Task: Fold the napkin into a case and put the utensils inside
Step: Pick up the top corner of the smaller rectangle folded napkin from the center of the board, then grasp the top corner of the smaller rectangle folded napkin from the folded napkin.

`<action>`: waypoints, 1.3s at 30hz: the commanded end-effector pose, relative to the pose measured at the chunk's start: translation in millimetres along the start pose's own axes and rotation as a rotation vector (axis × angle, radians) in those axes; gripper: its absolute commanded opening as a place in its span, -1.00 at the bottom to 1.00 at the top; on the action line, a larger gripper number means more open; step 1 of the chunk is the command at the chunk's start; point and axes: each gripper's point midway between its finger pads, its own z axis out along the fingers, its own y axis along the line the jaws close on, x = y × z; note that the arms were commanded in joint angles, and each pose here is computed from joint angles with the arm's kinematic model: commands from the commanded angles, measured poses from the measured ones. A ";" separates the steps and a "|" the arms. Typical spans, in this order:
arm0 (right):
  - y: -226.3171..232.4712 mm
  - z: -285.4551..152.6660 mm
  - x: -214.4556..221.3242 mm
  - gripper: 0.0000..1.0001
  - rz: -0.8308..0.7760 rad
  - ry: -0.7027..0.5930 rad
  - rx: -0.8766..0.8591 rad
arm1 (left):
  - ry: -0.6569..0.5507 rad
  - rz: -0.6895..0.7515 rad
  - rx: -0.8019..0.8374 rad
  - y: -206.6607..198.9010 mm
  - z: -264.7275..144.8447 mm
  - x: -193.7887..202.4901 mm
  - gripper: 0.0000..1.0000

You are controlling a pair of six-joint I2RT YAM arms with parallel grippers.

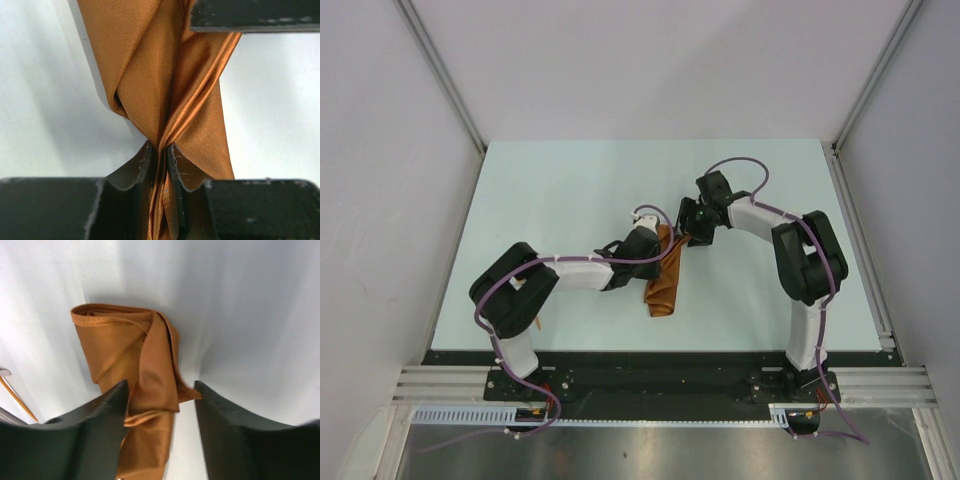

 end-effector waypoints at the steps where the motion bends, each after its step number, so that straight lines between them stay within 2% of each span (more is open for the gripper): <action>1: 31.7 0.5 -20.4 0.08 -0.058 -0.047 -0.070 | 0.006 -0.010 0.035 -6.3 -10.5 -0.5 -0.59; 2: 35.5 0.5 -22.1 -0.03 -0.065 -0.054 -0.077 | 0.006 -0.008 0.034 -6.0 -10.5 -0.6 -0.60; 4: 47.9 -1.3 -27.5 -0.13 -0.098 -0.076 -0.084 | 0.002 -0.006 0.039 -7.2 -10.7 -1.8 -0.61; 5: 48.0 0.3 -25.6 -0.32 -0.103 -0.066 -0.071 | 0.001 -0.006 0.043 -7.3 -11.0 -2.3 -0.61; 9: 60.0 7.7 -23.3 -0.54 -0.137 -0.040 -0.059 | -0.003 0.001 0.057 -11.4 -13.2 -4.5 -0.60; 12: 62.5 13.9 -18.6 -0.70 -0.144 -0.018 -0.052 | -0.005 0.005 0.079 -16.8 -17.1 -10.3 -0.40; 15: 66.0 16.2 -18.7 -0.89 -0.143 -0.013 -0.071 | -0.001 -0.001 0.108 -22.2 -24.7 -17.1 -0.04; 16: 67.0 16.6 -19.2 -0.95 -0.143 -0.012 -0.074 | 0.000 -0.008 0.119 -23.5 -26.9 -19.8 0.15; 19: 69.1 19.2 -19.7 -1.00 -0.149 -0.004 -0.083 | -0.009 -0.053 0.129 -19.7 -35.9 -32.0 0.33; 21: 70.0 18.5 -19.1 -1.00 -0.159 0.002 -0.088 | -0.020 -0.083 0.109 -8.2 -38.9 -38.6 0.33; 24: 69.0 18.8 -17.3 -1.00 -0.186 0.012 -0.096 | -0.055 -0.149 0.080 12.0 -43.6 -52.8 0.23; 28: 66.6 17.4 -14.5 -1.00 -0.210 0.024 -0.106 | -0.058 -0.224 0.068 33.3 -35.4 -63.3 -0.15; 29: 67.7 16.3 -15.8 -1.00 -0.216 0.019 -0.114 | -0.066 -0.235 0.070 35.2 -33.1 -71.2 -0.18; 39: 72.6 11.2 -8.6 -1.00 -0.261 0.067 -0.204 | -0.009 -0.227 0.063 35.6 4.4 -69.5 -0.24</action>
